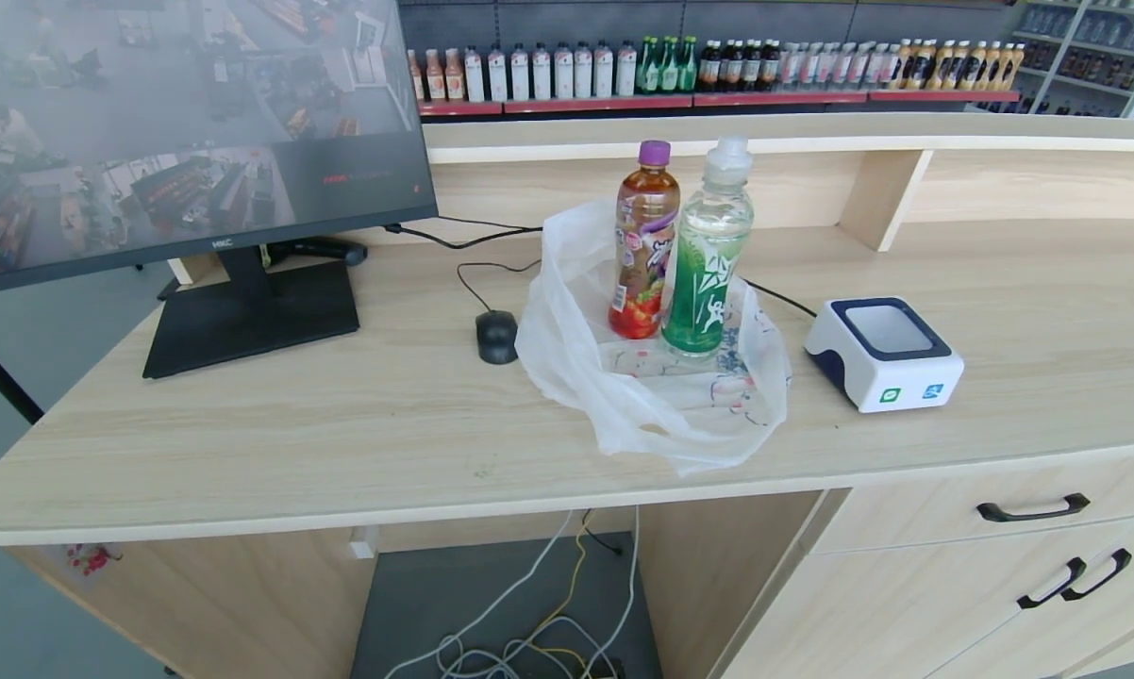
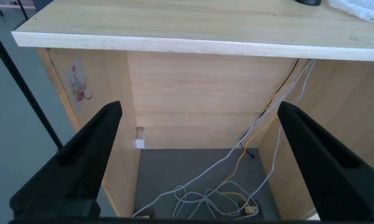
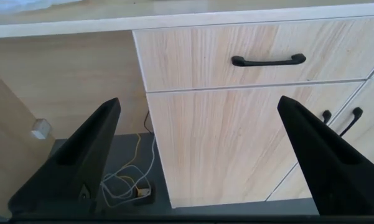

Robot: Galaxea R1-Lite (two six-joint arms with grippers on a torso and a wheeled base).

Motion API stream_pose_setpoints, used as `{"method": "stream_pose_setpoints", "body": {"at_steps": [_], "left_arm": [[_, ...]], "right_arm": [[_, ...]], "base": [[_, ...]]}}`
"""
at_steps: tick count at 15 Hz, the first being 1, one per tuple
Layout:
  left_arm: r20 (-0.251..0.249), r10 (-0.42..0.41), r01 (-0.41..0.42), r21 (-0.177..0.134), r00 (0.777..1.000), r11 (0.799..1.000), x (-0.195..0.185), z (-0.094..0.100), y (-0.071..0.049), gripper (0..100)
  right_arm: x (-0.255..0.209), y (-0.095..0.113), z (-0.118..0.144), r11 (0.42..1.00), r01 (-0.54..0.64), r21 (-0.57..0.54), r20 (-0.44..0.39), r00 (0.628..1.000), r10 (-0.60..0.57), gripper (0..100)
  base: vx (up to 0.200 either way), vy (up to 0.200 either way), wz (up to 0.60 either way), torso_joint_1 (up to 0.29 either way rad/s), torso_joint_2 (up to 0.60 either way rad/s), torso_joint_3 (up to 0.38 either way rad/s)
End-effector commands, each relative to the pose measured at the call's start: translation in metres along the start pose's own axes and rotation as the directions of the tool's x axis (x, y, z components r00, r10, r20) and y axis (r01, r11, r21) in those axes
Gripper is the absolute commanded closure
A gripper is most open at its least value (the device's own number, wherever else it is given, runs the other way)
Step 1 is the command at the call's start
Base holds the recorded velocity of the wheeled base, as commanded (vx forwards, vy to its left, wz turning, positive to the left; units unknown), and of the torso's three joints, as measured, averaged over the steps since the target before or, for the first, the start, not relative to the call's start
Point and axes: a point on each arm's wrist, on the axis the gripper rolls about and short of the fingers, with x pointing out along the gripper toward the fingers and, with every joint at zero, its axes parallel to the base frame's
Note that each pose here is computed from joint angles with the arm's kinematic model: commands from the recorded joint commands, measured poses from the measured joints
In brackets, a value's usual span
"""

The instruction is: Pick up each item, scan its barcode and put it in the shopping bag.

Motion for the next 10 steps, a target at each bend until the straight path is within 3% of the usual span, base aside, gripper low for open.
{"method": "stream_pose_setpoints", "body": {"at_steps": [1, 4, 10], "left_arm": [[0.001, 0.001, -0.001, 0.001, 1.000, 1.000, 0.0000, 0.0000, 0.0000, 0], [0.001, 0.001, -0.001, 0.000, 1.000, 1.000, 0.0000, 0.0000, 0.0000, 0], [0.001, 0.000, 0.000, -0.003, 1.000, 1.000, 0.0000, 0.0000, 0.0000, 0]], "right_arm": [[0.0000, 0.0000, 0.0001, 1.000, 0.000, -0.001, 0.002, 1.000, 0.000, 0], [-0.0001, 0.0000, -0.0001, 1.000, 0.000, 0.000, 0.002, 1.000, 0.000, 0], [-0.0001, 0.0000, -0.0001, 1.000, 0.000, -0.009, 0.002, 1.000, 0.000, 0]], "base": [[0.000, 0.000, 0.00, 0.000, 0.00, 0.000], [0.000, 0.000, 0.00, 0.000, 0.00, 0.000], [0.000, -0.200, 0.00, 0.009, 0.01, 0.002]]}}
